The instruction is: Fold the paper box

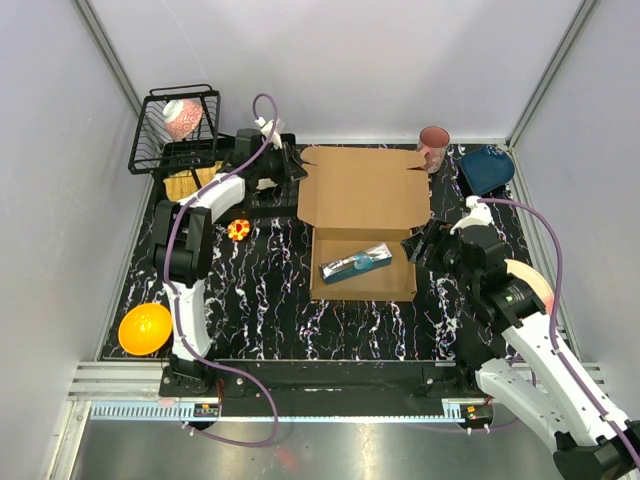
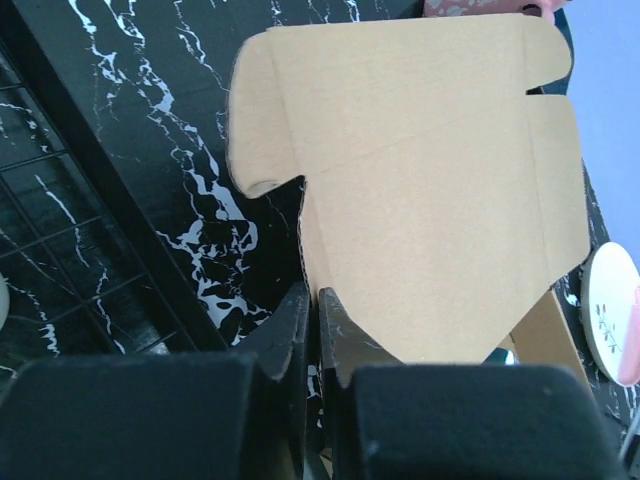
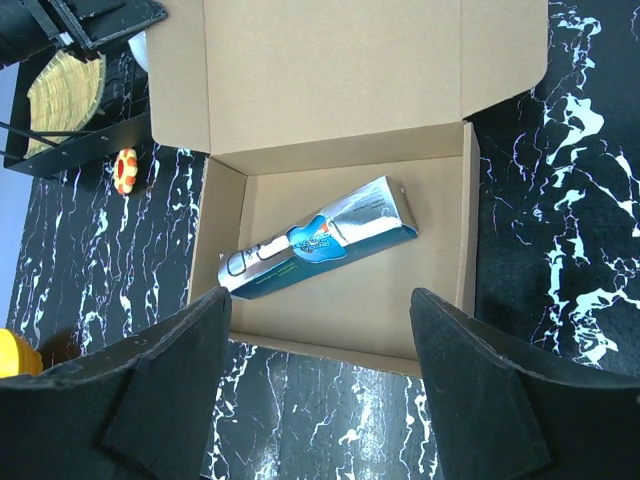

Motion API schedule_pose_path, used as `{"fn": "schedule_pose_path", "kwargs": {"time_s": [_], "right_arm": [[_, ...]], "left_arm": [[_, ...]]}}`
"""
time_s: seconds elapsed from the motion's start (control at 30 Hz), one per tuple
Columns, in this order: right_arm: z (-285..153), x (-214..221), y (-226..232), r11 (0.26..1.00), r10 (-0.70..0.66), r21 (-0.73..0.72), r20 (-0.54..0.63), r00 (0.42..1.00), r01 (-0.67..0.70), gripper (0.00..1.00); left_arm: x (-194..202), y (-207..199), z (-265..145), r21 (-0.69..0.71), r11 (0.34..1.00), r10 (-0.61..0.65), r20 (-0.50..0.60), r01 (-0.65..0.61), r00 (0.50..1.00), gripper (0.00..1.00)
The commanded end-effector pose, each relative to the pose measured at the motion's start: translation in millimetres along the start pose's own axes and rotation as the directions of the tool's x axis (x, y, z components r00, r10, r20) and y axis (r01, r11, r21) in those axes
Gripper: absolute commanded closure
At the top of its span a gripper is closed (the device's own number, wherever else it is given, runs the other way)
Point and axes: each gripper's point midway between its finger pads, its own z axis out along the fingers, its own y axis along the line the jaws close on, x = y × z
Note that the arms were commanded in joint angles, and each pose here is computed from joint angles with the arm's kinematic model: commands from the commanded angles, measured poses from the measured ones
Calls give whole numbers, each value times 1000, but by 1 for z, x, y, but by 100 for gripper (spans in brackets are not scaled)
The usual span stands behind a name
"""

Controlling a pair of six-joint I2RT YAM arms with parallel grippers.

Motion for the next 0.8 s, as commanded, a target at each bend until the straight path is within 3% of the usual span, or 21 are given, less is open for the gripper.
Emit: {"fn": "schedule_pose_path", "kwargs": {"time_s": [0.0, 0.2, 0.37, 0.4, 0.6, 0.63, 0.77], "right_arm": [[-4, -10, 4, 1000, -1, -6, 33, 999, 1, 22], [-6, -36, -5, 994, -63, 92, 95, 993, 54, 20], [-3, -70, -33, 958, -138, 276, 215, 967, 75, 16], [-1, -81, -30, 959, -151, 273, 250, 956, 80, 15], [34, -109, -28, 955, -180, 269, 195, 964, 124, 12], [50, -102, -30, 957, -194, 244, 140, 971, 156, 12], [81, -116, -37, 985, -148, 108, 132, 980, 135, 14]], "left_arm": [[-23, -20, -9, 73, 995, 56, 63, -60, 996, 100], [-23, -37, -36, 85, 987, 125, 106, -134, 986, 100], [-10, -44, -58, 75, 978, 186, 107, -194, 977, 100], [-9, -46, -62, 75, 977, 192, 119, -202, 974, 100], [-8, -59, -85, 77, 959, 258, 152, -272, 954, 100], [-7, -61, -87, 79, 954, 274, 154, -288, 949, 100], [-8, -71, -98, 92, 941, 307, 176, -326, 935, 100]]}}
